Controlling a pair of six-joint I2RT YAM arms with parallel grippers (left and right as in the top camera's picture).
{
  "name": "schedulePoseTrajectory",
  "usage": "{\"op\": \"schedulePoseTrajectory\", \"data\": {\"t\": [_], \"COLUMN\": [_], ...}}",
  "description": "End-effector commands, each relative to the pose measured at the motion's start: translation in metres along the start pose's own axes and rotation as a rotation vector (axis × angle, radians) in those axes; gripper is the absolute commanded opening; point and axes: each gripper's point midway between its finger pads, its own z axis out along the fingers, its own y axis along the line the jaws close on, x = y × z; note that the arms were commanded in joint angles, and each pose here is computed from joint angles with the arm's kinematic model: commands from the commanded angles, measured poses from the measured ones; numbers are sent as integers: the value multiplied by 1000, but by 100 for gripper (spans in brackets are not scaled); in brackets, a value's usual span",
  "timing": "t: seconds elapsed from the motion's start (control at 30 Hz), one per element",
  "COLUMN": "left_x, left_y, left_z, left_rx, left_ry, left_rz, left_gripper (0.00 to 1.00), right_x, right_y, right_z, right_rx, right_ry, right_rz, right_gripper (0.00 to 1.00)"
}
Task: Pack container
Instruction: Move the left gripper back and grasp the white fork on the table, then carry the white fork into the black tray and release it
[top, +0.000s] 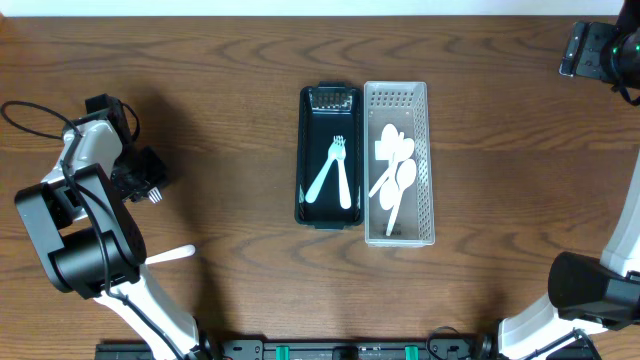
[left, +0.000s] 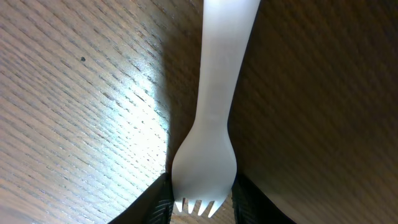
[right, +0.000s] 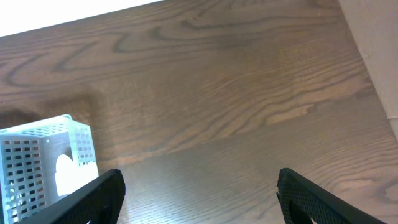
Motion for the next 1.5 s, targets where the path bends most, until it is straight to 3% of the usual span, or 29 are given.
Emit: {"op": "schedulePoseTrajectory", "data": {"t": [0.0,0.2,0.43,0.6,0.77,0.9,1.03,1.4,1.47], "left_x": [10,7,22,72,138,180,202,215,216], "left_y": [8,-5,-76,-155,-229,-266,-286,-296,-292], "left_z": [17,-18,-128,-212,-253,-243,-201,-75,-63], "left_rx": [-49,-23,103,271,427,467,407,176,147], "left_ry": [52,-19,-270,-463,-547,-527,-445,-230,-203], "left_rz": [4,46,230,454,663,773,847,911,914], "left_gripper": [33,26,25,25,25,24,24,25,35], "right_x": [-1,-1,-1,-1,-1,-1,1,5,5], "right_y": [-4,-4,-4,-4,-4,-4,-4,-5,-5], "right_z": [-1,-1,-1,-1,-1,-1,-1,-1,-1], "right_rx": [8,8,8,8,8,8,8,9,9], "right_ry": [-2,-2,-2,-2,-2,0,6,24,24], "right_rz": [-5,-5,-5,-5,-5,-5,-5,-6,-6], "right_gripper": [81,81,81,81,81,82,82,82,82]}}
